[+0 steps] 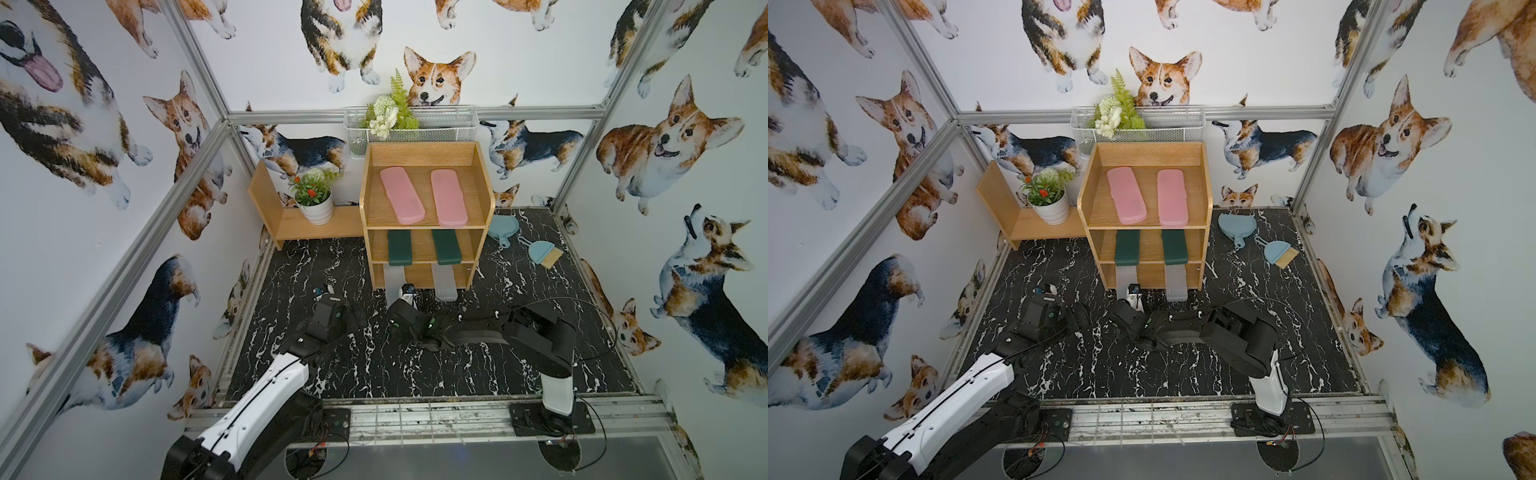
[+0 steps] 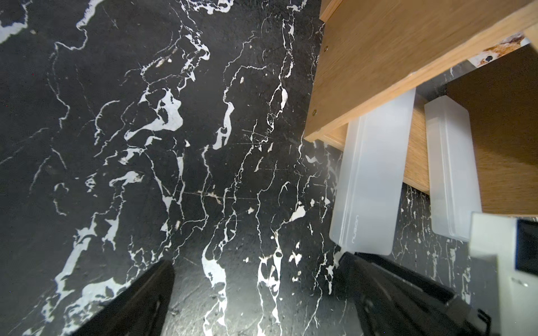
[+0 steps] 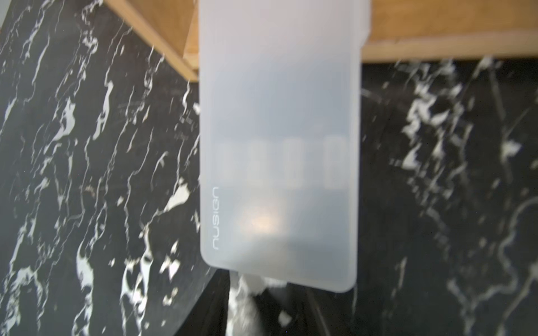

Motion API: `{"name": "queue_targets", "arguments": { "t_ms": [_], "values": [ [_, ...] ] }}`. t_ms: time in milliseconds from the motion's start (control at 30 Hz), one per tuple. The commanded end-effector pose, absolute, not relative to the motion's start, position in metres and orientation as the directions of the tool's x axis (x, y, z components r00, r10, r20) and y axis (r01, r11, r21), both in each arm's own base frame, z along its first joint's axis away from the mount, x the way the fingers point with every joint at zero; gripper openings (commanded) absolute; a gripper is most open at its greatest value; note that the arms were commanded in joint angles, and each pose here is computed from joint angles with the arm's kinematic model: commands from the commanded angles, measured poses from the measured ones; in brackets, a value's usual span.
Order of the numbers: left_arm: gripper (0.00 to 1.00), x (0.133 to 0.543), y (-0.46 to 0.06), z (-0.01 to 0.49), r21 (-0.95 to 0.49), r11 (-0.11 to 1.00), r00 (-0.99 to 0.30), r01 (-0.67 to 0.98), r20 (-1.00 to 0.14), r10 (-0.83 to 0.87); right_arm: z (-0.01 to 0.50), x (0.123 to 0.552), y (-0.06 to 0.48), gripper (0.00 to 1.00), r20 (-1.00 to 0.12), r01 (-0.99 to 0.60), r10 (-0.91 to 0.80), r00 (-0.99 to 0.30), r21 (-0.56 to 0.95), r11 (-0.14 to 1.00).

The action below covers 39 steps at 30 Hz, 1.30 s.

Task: Place the pencil cases on the shelf according to color
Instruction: Place the pencil case on the shelf.

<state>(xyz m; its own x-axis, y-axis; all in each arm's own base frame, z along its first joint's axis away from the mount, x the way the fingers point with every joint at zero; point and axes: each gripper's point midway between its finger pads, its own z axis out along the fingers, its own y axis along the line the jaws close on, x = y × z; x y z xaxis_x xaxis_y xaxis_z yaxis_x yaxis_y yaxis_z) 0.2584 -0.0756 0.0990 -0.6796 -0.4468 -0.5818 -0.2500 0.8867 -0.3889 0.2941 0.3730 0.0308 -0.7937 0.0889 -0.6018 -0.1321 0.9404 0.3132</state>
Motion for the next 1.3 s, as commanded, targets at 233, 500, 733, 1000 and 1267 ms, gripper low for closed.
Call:
{"name": "queue_targets", "arguments": {
  "t_ms": [233,500,733,1000,1267],
  "values": [
    [0.99,0.263,-0.074,0.101,-0.37,0.893,-0.678,-0.255,-0.59,-0.438,0.047,0.331,0.379,0.42,-0.651,-0.16,0.079,-0.755,0.299,0.941],
    [0.99,0.265,-0.075,0.104,-0.372,0.893,-0.674,-0.254,-0.593,-0.439,0.049,0.345,0.392,0.42,-0.661,-0.163,0.089,-0.745,0.31,0.936],
    [0.99,0.266,-0.074,0.108,-0.373,0.893,-0.67,-0.251,-0.599,-0.438,0.059,0.349,0.396,0.43,-0.674,-0.173,0.101,-0.732,0.327,0.929],
    [0.99,0.275,-0.055,0.142,-0.311,0.908,-0.59,-0.282,-0.69,-0.419,0.106,0.323,0.377,0.91,-0.743,-0.223,0.053,-0.667,0.268,0.937],
    [0.99,0.283,-0.04,0.182,-0.309,0.909,-0.449,-0.278,-0.795,-0.408,0.174,0.281,0.324,1.0,-0.834,-0.26,0.059,-0.548,0.237,0.936]
  ]
}}
